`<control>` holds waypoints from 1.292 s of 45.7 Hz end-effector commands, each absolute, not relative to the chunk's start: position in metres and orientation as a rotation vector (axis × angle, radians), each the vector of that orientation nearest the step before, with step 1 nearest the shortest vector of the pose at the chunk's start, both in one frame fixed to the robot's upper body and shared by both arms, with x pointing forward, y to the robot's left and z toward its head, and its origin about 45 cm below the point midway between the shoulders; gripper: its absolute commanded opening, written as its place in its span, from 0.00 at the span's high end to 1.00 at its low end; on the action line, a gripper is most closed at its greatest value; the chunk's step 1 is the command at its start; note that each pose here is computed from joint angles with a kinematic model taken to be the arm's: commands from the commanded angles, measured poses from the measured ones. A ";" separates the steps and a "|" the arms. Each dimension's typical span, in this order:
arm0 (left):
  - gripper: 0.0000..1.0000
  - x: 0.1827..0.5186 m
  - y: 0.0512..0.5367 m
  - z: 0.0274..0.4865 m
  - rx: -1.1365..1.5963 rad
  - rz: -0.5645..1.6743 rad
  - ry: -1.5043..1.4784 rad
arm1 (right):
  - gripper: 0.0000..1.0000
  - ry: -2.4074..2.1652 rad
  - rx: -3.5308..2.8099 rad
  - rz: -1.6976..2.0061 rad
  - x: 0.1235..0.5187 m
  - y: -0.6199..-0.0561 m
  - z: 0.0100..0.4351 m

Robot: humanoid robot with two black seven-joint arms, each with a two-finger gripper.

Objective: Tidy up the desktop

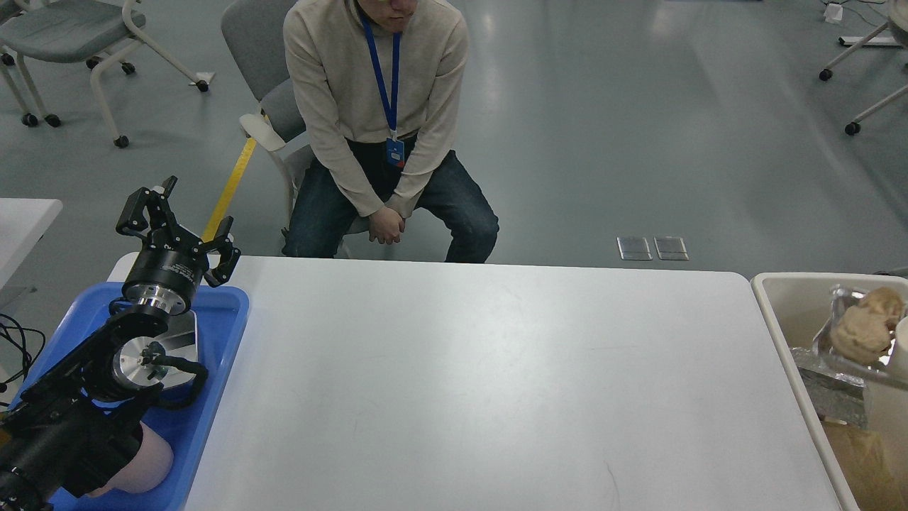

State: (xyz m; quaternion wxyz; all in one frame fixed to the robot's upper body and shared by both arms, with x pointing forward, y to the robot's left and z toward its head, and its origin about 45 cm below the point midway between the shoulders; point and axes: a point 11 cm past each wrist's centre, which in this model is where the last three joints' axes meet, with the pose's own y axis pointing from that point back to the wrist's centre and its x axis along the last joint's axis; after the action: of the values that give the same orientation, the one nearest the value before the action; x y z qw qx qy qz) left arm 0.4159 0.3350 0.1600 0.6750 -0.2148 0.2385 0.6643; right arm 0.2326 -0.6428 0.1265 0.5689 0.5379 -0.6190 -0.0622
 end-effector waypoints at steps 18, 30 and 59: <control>0.04 0.416 0.334 0.159 -0.489 1.492 0.544 | 0.00 -1.898 1.220 -0.067 0.295 -0.626 0.140; 0.04 0.411 0.324 0.149 -0.495 1.488 0.577 | 0.00 -2.212 1.538 -0.078 0.417 -0.529 0.185; 0.04 0.394 0.341 0.133 -0.492 1.546 0.606 | 0.00 -2.186 2.497 -0.669 0.478 -0.345 0.206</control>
State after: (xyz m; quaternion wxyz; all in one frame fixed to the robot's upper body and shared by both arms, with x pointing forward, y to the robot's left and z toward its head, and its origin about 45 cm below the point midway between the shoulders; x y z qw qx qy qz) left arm 0.3978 0.3395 0.1351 0.6511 -0.2116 0.2634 0.6796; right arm 0.4819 -0.3657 0.2123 -0.1049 0.7197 -0.6624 -0.1795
